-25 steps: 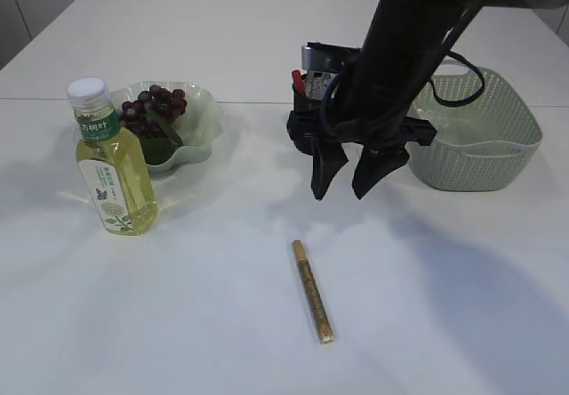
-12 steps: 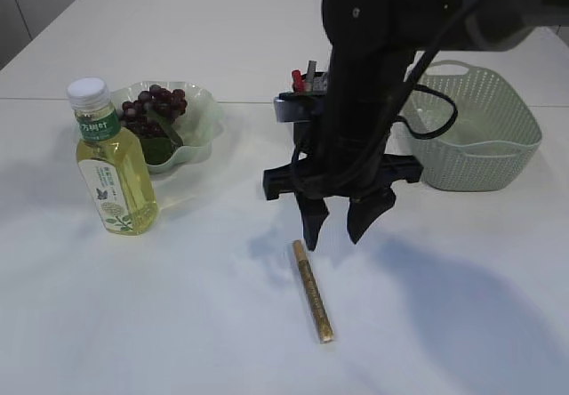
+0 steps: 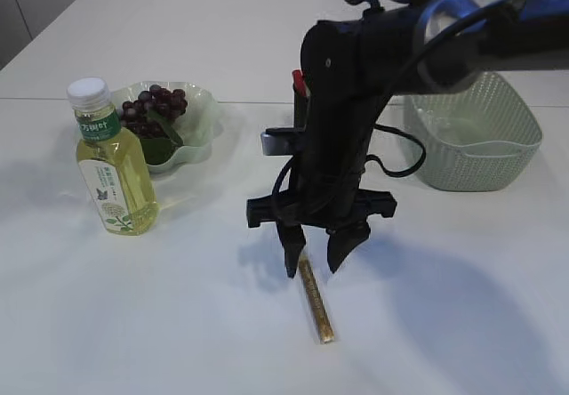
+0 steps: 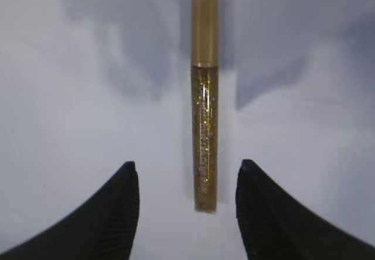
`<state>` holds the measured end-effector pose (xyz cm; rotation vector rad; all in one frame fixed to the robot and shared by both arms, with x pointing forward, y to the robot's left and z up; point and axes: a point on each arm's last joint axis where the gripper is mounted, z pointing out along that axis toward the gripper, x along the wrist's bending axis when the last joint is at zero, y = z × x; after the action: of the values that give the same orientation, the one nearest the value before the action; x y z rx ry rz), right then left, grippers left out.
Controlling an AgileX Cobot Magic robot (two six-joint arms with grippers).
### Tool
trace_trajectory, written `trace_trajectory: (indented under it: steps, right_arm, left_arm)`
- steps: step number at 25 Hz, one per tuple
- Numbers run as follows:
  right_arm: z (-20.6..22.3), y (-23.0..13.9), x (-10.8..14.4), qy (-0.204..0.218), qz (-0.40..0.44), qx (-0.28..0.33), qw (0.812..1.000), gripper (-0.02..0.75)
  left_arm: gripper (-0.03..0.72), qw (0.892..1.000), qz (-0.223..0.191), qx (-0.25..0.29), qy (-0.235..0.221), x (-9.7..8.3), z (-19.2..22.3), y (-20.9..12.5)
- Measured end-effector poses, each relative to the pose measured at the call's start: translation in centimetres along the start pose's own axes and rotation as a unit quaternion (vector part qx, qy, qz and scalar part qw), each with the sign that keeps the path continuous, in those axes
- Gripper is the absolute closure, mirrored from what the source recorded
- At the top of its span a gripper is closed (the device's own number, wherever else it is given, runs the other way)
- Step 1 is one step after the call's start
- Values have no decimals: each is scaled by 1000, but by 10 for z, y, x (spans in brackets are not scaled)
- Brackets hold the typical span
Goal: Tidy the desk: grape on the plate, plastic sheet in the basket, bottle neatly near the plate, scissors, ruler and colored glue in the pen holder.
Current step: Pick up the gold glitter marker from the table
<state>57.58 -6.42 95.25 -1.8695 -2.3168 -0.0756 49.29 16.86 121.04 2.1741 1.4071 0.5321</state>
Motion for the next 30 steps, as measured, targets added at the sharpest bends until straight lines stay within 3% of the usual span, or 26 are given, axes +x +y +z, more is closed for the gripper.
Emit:
trace_trajectory:
  steps: [9,17,30]
  right_arm:
    - [19,11,1,9,6,-20,1000,313]
    - [43,14,-4,-7,9,5,1000,312]
    - [42,12,-6,-23,3,20,1000,314]
  left_arm:
    - [379,1000,0,0,0,0,0,0]
    - [379,1000,0,0,0,0,0,0]
    - [379,1000,0,0,-1,0,0,0]
